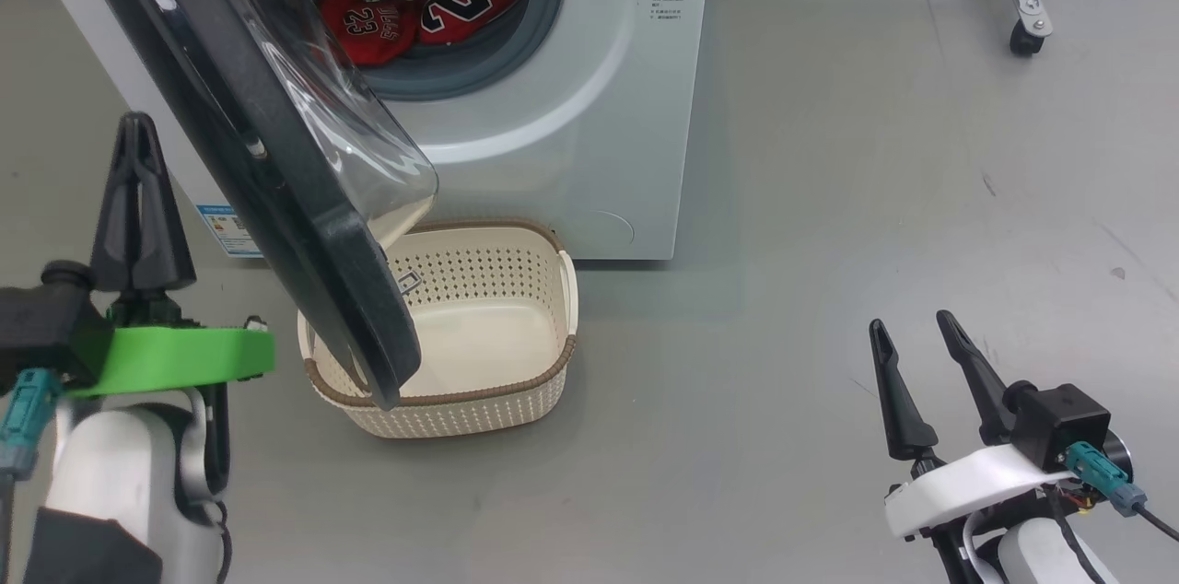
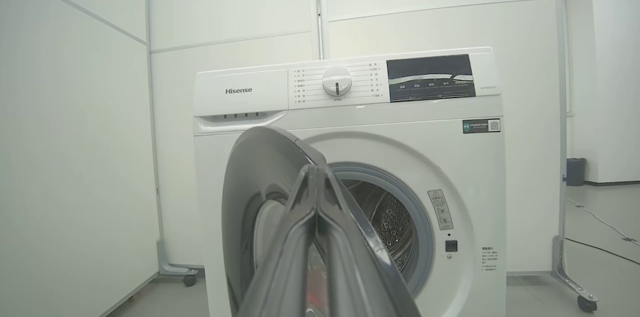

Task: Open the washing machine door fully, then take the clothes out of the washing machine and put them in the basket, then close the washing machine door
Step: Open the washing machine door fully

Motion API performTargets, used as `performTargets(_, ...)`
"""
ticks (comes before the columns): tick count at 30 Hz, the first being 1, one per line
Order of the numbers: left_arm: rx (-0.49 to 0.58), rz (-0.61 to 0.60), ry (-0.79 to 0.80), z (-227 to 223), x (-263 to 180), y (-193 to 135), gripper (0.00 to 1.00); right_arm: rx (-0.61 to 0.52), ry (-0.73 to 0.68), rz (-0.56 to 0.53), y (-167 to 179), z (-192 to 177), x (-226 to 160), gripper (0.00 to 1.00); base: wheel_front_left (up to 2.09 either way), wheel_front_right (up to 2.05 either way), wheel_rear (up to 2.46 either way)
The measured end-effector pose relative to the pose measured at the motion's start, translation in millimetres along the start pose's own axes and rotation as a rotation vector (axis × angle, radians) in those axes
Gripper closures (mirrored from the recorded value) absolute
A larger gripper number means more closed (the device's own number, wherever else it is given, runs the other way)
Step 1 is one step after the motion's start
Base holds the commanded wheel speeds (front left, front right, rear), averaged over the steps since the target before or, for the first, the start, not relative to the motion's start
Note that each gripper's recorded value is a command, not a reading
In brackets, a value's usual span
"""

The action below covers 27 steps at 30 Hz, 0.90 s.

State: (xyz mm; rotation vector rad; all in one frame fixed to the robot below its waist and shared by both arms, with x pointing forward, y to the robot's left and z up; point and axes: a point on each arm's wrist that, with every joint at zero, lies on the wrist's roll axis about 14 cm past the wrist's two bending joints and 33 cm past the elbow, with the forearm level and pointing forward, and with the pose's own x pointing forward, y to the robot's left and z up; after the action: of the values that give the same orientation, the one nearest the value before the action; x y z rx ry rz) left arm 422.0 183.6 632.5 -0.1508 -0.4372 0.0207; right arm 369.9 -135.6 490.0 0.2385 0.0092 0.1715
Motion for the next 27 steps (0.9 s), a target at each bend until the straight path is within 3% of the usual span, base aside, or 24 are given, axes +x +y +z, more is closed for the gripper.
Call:
performTargets(12, 0.032, -0.144, -0.239, 80, 30, -35, 1.0, 0.004, -0.012, 0.001, 2, 3, -5, 0.0, 0.0, 0.0, 0.0)
performTargets(20, -0.007, -0.251, -0.144, 64, 29, -73, 1.0, 0.008, -0.017, -0.003, 2, 3, -8, 0.0, 0.0, 0.0, 0.0)
performTargets(27, -0.053, -0.322, 0.052, 15, 12, -101, 1.0, 0.012, -0.019, -0.011, -1, 3, -12, 0.0, 0.0, 0.0, 0.0)
